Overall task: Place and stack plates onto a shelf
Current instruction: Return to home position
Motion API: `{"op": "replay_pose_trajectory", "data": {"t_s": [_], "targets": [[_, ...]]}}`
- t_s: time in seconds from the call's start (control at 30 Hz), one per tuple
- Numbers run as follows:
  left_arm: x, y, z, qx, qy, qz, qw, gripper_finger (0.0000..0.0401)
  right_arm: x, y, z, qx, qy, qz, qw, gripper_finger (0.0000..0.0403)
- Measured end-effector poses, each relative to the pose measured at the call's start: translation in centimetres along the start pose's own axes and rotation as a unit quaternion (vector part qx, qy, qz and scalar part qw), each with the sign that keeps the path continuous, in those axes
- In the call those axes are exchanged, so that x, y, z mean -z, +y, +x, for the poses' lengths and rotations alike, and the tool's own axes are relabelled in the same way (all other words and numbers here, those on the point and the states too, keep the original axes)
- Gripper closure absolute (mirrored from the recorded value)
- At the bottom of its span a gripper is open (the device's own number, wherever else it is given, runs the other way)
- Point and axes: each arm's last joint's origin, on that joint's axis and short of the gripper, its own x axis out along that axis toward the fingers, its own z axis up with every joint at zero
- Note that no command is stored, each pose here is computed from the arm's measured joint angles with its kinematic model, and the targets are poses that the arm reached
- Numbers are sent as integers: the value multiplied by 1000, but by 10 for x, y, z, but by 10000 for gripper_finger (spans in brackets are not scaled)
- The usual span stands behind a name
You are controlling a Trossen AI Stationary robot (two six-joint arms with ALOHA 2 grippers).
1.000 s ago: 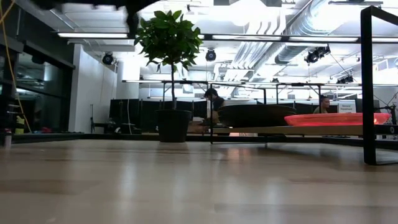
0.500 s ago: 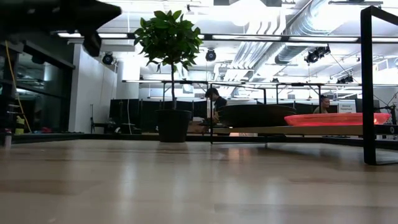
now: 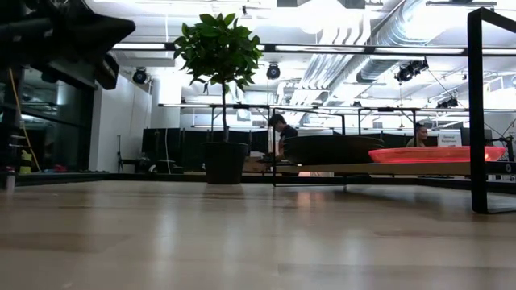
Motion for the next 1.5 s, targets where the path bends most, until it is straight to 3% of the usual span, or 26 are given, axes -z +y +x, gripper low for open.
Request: {"op": "replay_pose_trajectory", "data": {"t_s": [0.2,0.5,0.6,0.73,0.93,1.07,1.37,1.5], "targets": [[-3,-2,-1,16,-9,5,1000,401,1,0,0,-7,10,-5,1000,226],[4,0,-1,7,26,-19,999,401,9,-5,-13,-12,78,-25,997,232],[5,1,-1,4,34,-19,999,400,14,-11,-27,-1,117,-35,992,272],[5,1,-1,4,32,-19,999,400,29,-19,-51,-19,148,-52,987,374],[5,1,-1,3,32,-19,999,400,70,-45,-82,-91,80,-22,992,388],[5,1,-1,3,33,-19,999,400,100,-67,-87,-118,31,-33,992,398],[5,1,-1,3,33,-19,999,400,137,-100,-99,-130,-70,-80,986,402],[5,1,-1,3,32,-19,999,400,143,-103,-94,-116,-64,-127,983,403]]}}
